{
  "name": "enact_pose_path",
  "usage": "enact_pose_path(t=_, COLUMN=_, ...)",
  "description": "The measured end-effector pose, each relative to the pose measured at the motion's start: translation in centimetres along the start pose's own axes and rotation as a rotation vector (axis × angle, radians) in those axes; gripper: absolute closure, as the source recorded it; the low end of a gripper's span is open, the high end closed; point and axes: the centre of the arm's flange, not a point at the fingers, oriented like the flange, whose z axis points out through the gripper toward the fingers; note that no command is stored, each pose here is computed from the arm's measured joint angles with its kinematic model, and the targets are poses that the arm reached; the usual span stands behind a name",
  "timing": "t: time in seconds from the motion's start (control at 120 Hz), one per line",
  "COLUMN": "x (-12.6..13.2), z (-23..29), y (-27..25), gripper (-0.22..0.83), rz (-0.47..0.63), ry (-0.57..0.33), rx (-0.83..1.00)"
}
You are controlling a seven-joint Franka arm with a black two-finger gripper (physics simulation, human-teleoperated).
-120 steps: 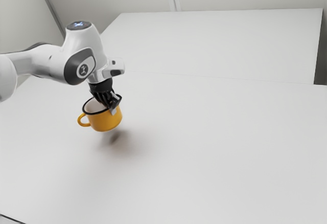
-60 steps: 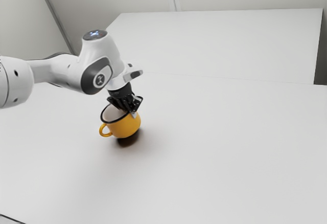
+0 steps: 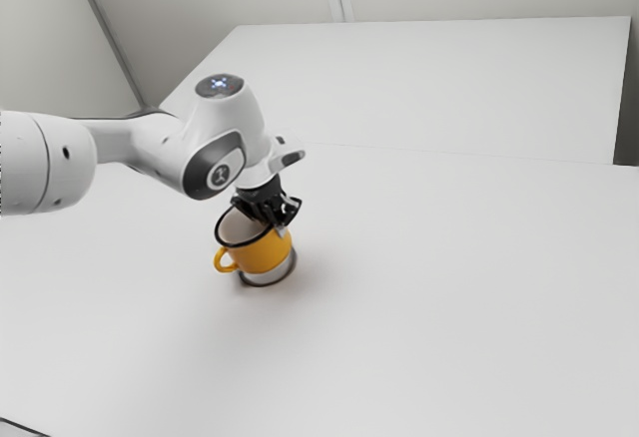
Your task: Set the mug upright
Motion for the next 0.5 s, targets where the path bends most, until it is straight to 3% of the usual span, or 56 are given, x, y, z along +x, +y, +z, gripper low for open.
enact_pose_path(t=0.5, x=0.3, z=2.2, y=0.4, gripper=0.77, rz=-0.056, ry=-0.004, rx=-0.003)
